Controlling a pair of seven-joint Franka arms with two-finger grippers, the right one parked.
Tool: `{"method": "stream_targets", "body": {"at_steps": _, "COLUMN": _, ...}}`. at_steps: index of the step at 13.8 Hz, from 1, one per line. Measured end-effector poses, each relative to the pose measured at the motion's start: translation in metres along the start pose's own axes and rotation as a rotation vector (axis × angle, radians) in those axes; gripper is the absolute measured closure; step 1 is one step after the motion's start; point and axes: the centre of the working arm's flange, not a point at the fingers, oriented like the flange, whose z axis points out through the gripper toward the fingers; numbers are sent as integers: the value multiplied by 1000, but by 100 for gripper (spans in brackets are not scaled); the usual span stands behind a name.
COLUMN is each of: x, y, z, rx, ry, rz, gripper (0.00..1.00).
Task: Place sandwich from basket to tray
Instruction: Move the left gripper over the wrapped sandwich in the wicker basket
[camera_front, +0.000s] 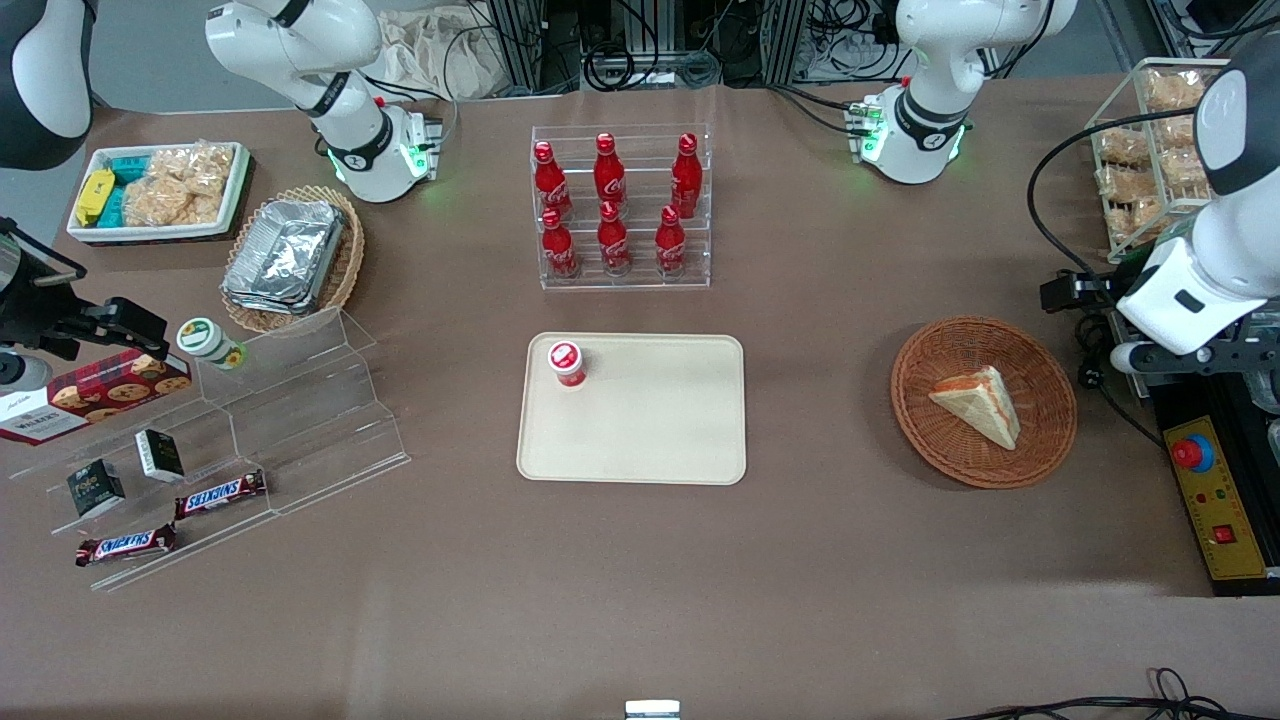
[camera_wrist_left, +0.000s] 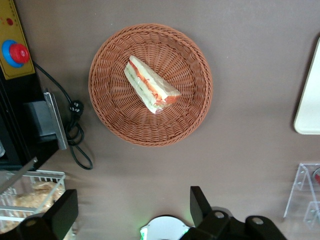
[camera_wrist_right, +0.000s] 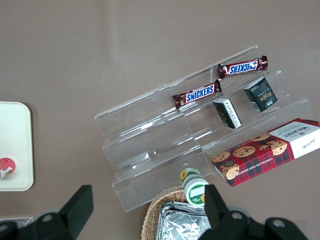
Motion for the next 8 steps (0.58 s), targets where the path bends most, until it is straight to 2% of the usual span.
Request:
{"method": "stream_targets", "body": {"at_steps": 5, "x": 13, "y": 0, "z": 0, "rx": -7, "ry": -1, "rz": -16, "gripper": 0}}
{"method": "stream_targets", "body": {"at_steps": 8, "x": 27, "y": 1, "z": 24, "rx": -10, "ry": -43, "rz": -245, "gripper": 0}}
